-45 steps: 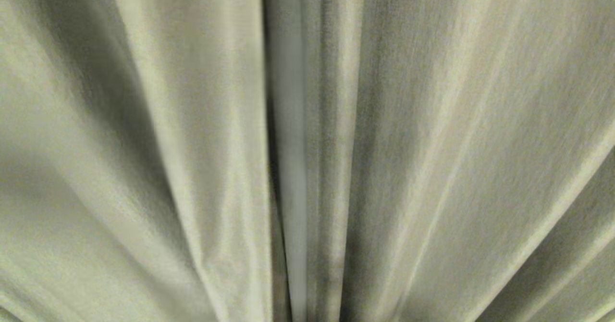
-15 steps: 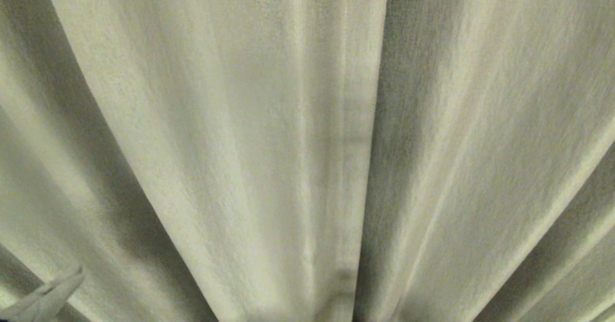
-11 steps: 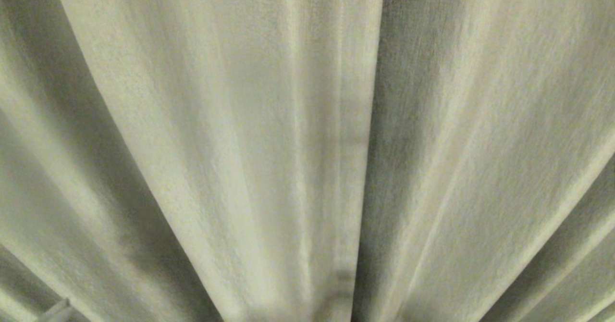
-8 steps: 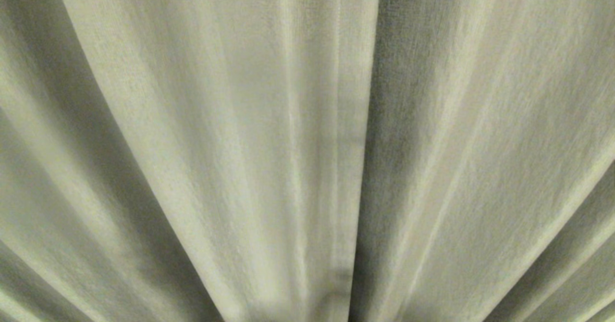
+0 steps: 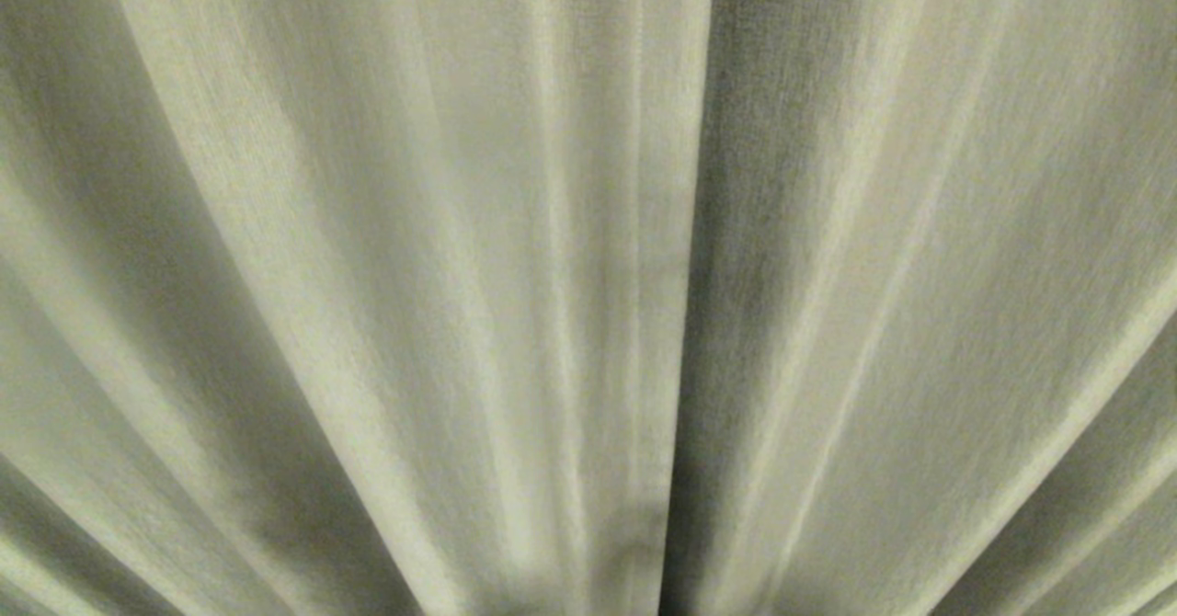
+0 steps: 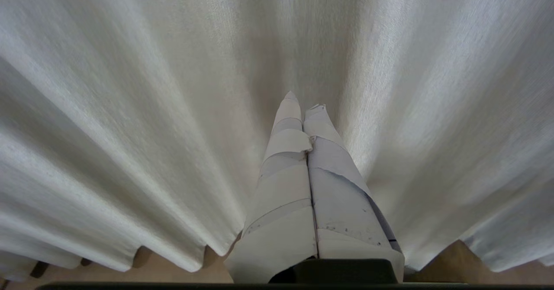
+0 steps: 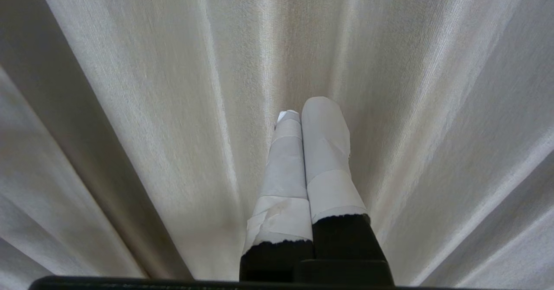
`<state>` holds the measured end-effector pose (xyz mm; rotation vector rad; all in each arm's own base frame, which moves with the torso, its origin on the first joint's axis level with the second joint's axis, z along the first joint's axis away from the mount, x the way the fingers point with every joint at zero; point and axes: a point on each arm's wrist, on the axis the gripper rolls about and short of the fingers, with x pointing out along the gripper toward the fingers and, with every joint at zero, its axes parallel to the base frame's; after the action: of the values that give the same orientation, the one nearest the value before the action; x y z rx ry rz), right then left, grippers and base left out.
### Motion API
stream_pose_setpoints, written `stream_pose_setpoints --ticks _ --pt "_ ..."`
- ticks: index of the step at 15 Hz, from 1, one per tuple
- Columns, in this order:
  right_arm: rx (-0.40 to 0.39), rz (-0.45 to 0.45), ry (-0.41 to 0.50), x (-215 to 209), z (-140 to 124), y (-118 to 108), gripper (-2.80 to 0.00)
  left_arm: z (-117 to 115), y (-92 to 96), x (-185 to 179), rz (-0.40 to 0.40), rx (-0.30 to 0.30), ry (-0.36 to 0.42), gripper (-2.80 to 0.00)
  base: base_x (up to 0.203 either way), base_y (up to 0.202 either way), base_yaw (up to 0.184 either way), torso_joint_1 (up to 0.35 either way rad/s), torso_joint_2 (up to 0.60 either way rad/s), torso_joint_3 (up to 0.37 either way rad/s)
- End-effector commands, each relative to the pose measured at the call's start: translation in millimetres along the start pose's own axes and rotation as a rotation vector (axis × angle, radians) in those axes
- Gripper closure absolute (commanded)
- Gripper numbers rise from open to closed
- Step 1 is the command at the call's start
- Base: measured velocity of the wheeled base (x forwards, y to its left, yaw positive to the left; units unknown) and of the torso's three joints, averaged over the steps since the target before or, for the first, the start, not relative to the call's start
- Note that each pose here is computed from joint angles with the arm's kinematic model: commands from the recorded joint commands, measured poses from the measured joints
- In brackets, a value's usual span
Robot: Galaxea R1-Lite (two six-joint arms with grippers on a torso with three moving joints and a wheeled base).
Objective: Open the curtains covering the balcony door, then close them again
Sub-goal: Pull the outer curtains open on both sides
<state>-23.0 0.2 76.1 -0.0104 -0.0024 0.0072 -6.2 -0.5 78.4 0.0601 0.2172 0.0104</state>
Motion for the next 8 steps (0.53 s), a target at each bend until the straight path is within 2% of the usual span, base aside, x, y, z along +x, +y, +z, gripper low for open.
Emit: stream_pose_setpoints --ticks 1,2,6,8 --pt "0.0 0.0 0.0 0 0 0 0.0 0 0.1 -2 -0.002 -0.049 -0.021 0.0 0.0 0.0 0.0 0.0 0.0 0.0" --pt "0.0 0.0 0.001 0 0 0 0.0 -1 0.2 -4 0.0 -0.077 -0.049 0.0 0.0 0.0 0.0 0.0 0.0 0.0" --pt "0.0 0.0 0.001 0 0 0 0.0 -6 0.4 -15 -0.003 -0.087 -0.216 0.0 0.0 0.0 0.0 0.0 0.0 0.0" --pt "0.0 0.0 0.001 0 0 0 0.0 -6 0.4 -16 -0.004 -0.087 -0.218 0.0 0.0 0.0 0.0 0.0 0.0 0.0"
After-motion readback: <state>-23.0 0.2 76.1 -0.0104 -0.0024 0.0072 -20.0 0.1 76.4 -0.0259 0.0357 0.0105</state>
